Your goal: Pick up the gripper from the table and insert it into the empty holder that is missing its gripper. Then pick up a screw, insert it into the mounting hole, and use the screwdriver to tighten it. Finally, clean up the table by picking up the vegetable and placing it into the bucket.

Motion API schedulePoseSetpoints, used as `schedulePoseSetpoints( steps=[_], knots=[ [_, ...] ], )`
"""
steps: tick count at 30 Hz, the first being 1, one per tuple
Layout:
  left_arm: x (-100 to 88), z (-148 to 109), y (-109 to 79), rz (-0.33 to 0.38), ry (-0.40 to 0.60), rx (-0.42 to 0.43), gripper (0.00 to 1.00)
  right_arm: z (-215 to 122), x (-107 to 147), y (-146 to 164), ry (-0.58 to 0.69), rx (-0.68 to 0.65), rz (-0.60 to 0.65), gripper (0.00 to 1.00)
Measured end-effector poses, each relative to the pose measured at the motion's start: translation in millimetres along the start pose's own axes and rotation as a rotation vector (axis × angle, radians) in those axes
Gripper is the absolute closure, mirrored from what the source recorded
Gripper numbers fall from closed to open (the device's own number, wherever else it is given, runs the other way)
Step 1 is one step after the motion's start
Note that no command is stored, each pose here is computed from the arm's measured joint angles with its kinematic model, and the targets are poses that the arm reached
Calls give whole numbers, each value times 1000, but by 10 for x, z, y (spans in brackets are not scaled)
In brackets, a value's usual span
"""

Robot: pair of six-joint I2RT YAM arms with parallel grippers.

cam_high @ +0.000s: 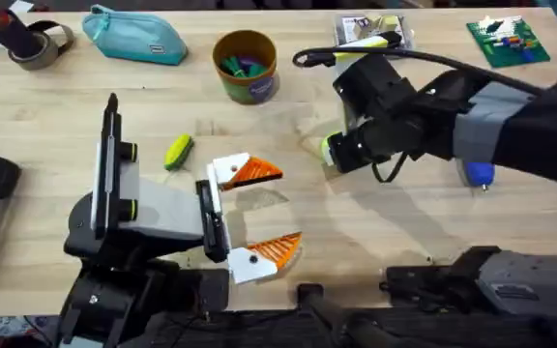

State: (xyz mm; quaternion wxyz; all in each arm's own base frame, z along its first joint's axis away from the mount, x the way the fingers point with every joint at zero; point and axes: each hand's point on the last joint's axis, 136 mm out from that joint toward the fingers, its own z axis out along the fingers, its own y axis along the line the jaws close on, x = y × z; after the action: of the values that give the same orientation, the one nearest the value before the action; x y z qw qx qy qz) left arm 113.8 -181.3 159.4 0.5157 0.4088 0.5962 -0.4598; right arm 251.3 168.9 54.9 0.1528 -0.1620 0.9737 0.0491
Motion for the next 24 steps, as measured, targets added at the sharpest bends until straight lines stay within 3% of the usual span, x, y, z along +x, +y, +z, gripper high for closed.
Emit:
schedulePoseSetpoints(
  steps=[12, 24],
  knots=[
    [-1, 0, 0, 0, 0, 0, 11, -67, -38, 8, 5, 2, -1, 994],
    [0, 0, -1, 0, 0, 0, 11, -887, -540, 122, -37, -15, -32, 995]
  ],
)
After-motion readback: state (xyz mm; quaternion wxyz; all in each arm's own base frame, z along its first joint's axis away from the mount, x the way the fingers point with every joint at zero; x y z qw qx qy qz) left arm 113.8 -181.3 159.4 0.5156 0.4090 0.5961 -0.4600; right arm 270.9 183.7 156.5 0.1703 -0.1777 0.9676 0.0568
